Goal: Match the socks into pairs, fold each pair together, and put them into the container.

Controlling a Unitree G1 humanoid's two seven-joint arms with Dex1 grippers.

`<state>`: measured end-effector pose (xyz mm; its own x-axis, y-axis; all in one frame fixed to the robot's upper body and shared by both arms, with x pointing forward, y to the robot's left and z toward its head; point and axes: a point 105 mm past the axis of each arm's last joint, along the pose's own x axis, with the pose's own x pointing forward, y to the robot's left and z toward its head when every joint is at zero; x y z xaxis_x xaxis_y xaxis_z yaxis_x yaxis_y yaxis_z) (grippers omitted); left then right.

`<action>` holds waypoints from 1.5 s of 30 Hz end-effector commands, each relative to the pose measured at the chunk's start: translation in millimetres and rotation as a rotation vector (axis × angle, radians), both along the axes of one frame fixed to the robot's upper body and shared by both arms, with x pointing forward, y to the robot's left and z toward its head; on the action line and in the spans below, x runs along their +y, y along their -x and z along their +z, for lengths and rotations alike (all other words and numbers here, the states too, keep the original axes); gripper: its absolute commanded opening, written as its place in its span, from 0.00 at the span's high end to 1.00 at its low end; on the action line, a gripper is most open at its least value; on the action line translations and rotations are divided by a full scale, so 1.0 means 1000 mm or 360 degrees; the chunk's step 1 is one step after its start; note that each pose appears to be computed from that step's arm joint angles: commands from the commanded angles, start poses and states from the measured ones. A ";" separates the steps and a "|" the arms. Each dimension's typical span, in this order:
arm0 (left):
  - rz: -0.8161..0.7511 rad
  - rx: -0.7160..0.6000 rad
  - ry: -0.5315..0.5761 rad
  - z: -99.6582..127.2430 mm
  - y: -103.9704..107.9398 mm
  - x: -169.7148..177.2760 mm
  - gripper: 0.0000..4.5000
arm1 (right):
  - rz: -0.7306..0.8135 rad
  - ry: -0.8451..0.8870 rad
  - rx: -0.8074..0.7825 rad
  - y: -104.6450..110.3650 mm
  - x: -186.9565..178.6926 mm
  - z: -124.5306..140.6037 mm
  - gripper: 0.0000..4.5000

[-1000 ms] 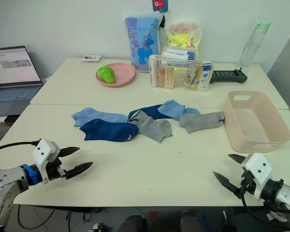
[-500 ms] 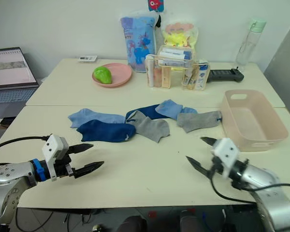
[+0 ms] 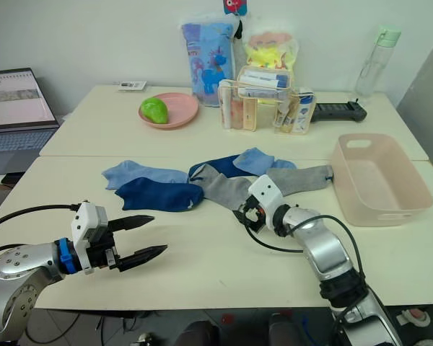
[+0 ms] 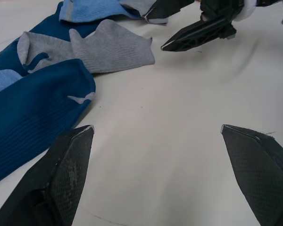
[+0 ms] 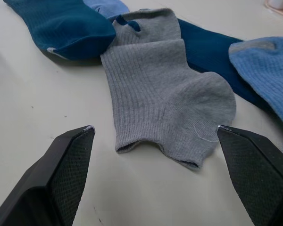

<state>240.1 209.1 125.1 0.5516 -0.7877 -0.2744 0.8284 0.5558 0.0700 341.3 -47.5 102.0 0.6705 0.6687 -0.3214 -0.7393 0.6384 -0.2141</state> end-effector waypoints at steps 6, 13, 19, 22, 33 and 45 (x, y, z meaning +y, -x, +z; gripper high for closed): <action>-0.0066 -0.0081 0.0018 0.006 0.003 -0.003 0.00 | 0.0011 -0.0082 -0.0021 -0.015 0.022 0.010 0.10; -0.0078 -0.0091 0.0015 0.006 0.001 -0.004 0.00 | -0.0007 0.0010 0.0084 -0.017 0.023 -0.009 0.61; -0.0089 -0.0095 0.0016 0.007 0.003 -0.007 0.00 | -0.0053 0.0070 -0.0022 -0.017 0.017 -0.008 0.99; -0.0091 -0.0099 0.0020 0.008 0.002 -0.008 0.00 | -0.0023 0.0019 -0.0059 -0.015 0.022 0.000 0.99; -0.0075 -0.0118 0.0015 0.010 -0.004 -0.007 0.00 | 0.0046 -0.0119 -0.0209 -0.002 0.005 0.059 0.99; -0.0142 -0.0092 -0.0070 0.004 0.001 -0.009 0.00 | 0.0395 0.0168 0.0168 0.086 -0.049 0.014 0.99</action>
<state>239.6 202.8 124.1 0.5099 -0.8140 -0.2781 0.8587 0.5009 0.1080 264.7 -99.8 104.7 0.4834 0.7323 -0.4796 -0.8697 0.4643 -0.1675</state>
